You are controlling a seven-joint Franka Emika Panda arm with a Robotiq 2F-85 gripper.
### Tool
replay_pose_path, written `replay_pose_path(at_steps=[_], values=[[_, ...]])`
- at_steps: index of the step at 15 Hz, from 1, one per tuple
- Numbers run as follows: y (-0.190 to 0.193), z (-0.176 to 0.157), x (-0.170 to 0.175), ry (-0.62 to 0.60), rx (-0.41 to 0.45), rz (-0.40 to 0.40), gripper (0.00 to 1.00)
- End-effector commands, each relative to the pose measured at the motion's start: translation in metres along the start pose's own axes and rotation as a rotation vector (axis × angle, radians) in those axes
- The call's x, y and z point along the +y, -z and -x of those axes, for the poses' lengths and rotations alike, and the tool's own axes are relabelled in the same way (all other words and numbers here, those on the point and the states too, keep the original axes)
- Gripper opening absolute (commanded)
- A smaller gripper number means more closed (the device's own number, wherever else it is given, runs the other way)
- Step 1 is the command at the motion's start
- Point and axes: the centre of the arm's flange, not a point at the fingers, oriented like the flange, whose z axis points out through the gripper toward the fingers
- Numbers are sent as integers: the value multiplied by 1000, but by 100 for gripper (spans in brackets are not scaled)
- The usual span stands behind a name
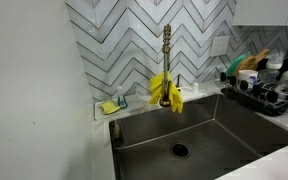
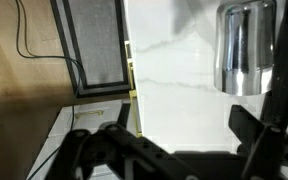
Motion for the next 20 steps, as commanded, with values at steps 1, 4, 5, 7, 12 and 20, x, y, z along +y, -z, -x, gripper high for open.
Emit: replay_pose_path(at_steps=[1,4,5,7,12,20], values=[[5,-27,11,-68,-74,-30,100],[10,-51,22,-149,-152,-71,100],[10,-59,25,-174,-191,-83,100],[2,-72,29,-228,-257,-84,100],[-24,-105,36,-337,-407,-36,100],[-64,-122,7,-345,-623,35,100]])
